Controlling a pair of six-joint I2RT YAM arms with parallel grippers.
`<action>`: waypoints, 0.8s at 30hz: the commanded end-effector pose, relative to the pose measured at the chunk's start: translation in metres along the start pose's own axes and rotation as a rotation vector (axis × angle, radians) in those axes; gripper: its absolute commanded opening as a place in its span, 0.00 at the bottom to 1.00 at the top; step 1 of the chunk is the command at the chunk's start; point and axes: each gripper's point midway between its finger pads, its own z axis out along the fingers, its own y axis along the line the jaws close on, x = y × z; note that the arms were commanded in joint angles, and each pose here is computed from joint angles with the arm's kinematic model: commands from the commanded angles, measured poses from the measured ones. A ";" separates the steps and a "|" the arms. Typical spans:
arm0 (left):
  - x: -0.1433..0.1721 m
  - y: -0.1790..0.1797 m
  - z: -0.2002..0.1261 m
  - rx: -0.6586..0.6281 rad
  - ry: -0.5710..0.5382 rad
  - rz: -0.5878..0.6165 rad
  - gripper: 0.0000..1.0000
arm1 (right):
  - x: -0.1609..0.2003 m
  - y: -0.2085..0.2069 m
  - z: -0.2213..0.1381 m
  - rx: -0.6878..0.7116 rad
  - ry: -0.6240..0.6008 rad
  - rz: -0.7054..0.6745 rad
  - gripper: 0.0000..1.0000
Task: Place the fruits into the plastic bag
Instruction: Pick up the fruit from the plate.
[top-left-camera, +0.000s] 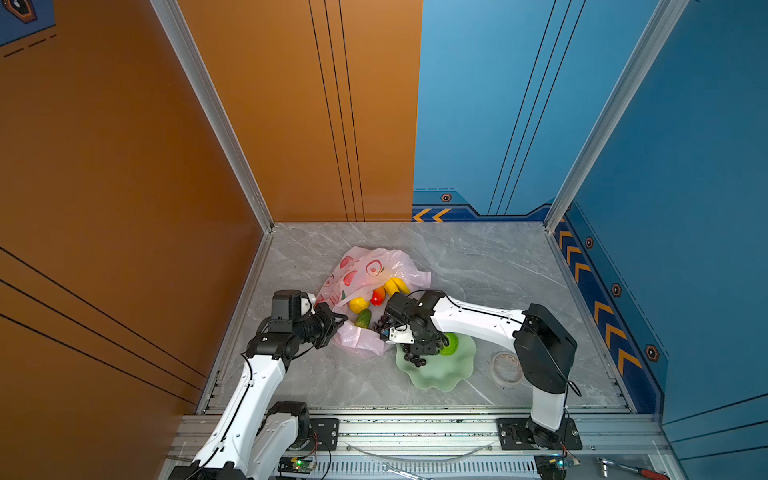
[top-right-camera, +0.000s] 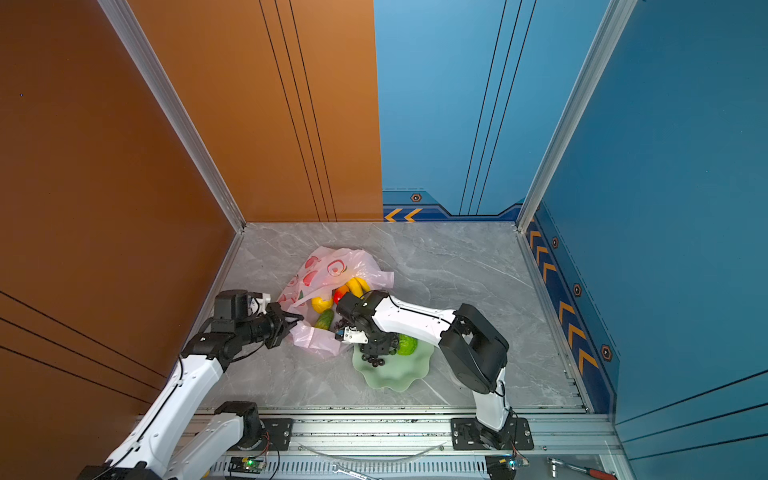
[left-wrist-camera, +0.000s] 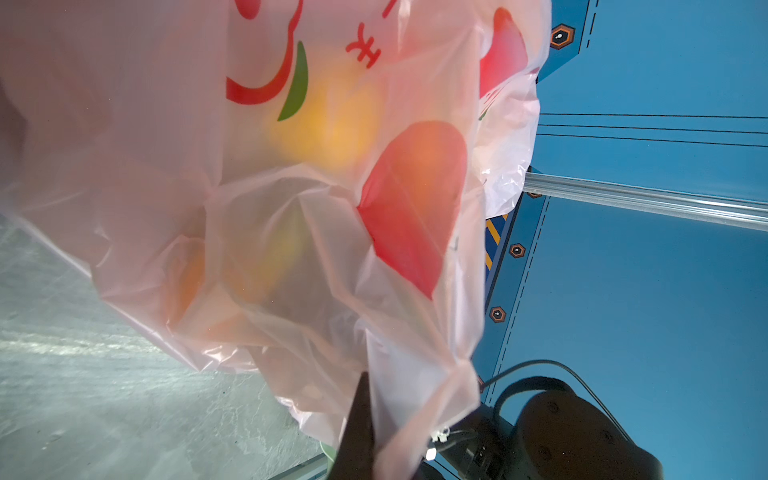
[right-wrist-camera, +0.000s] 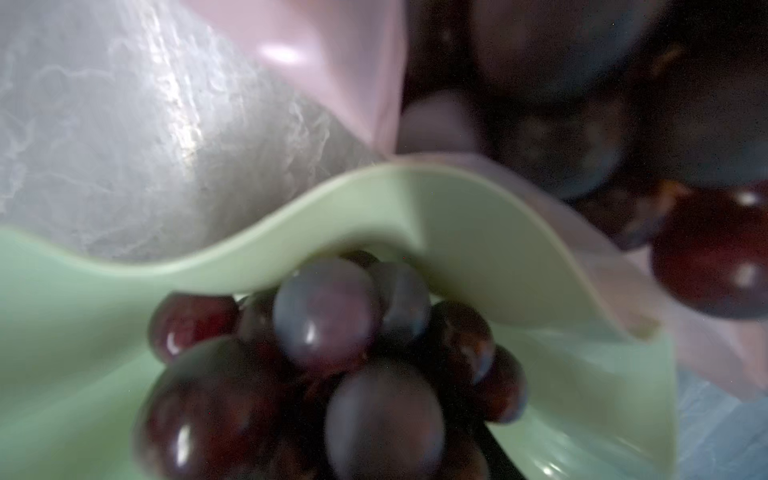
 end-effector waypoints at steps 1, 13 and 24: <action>-0.001 0.002 -0.002 -0.007 -0.009 0.003 0.00 | 0.004 -0.007 -0.019 0.059 -0.017 0.030 0.46; -0.001 0.004 -0.002 -0.012 -0.011 0.003 0.00 | 0.014 -0.006 -0.033 0.095 -0.063 0.074 0.43; -0.002 0.008 0.000 -0.023 -0.008 0.004 0.00 | 0.013 -0.014 -0.072 0.129 -0.200 0.186 0.44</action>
